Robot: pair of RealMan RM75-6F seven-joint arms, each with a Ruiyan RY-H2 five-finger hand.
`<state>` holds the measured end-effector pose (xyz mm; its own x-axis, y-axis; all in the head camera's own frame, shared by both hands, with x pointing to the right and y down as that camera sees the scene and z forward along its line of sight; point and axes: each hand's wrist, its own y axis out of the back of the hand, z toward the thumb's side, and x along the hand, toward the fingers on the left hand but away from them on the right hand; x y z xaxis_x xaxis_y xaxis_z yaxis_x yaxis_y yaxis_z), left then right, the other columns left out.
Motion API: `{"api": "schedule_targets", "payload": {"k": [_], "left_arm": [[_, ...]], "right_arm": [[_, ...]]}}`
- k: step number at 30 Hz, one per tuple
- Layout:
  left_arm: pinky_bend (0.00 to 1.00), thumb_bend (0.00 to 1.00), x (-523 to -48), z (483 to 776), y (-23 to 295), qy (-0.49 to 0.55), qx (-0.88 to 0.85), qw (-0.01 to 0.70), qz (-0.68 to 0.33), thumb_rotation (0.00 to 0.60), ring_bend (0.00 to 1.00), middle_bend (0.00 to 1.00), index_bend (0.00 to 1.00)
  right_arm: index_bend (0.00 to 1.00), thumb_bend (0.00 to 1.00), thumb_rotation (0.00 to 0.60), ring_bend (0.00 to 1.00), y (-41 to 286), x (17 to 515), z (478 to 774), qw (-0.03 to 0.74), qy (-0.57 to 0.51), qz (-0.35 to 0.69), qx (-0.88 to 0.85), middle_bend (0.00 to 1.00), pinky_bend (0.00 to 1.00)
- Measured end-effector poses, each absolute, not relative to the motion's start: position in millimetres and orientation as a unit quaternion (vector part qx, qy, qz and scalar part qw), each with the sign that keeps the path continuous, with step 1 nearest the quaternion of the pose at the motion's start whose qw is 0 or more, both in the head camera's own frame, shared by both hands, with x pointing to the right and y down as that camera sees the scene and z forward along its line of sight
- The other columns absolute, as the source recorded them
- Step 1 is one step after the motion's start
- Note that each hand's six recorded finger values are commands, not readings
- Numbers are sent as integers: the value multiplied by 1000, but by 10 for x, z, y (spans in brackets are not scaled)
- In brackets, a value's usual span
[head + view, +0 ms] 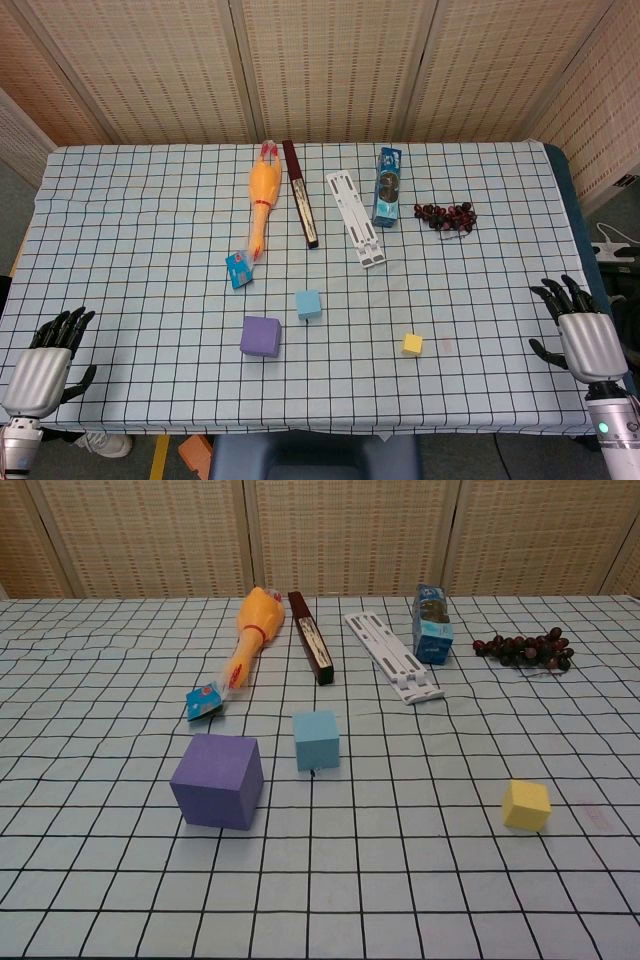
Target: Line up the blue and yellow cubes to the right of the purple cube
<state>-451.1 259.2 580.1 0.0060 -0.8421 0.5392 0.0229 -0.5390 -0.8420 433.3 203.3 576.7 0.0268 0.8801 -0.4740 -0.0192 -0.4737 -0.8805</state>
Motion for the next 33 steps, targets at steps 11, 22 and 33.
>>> {"api": "schedule_targets", "payload": {"k": [11,22,33], "left_arm": [[117,379,-4528,5773,2600,330,-609,352,-629,600,0,0,0],[121,384,-4501,5737,2605,330,-609,360,-625,600,0,0,0],[125,384,-4466,5689,2611,331,-609,367,-620,600,0,0,0]], "right_arm": [[188,127,600,0,2045,4311,5808,374,-339,602,-619,115,178],[179,126,600,1,2051,4264,5743,386,-347,584,-625,118,208],[246,112,600,213,2051,4276,5715,398,-365,575,-615,245,371]]}}
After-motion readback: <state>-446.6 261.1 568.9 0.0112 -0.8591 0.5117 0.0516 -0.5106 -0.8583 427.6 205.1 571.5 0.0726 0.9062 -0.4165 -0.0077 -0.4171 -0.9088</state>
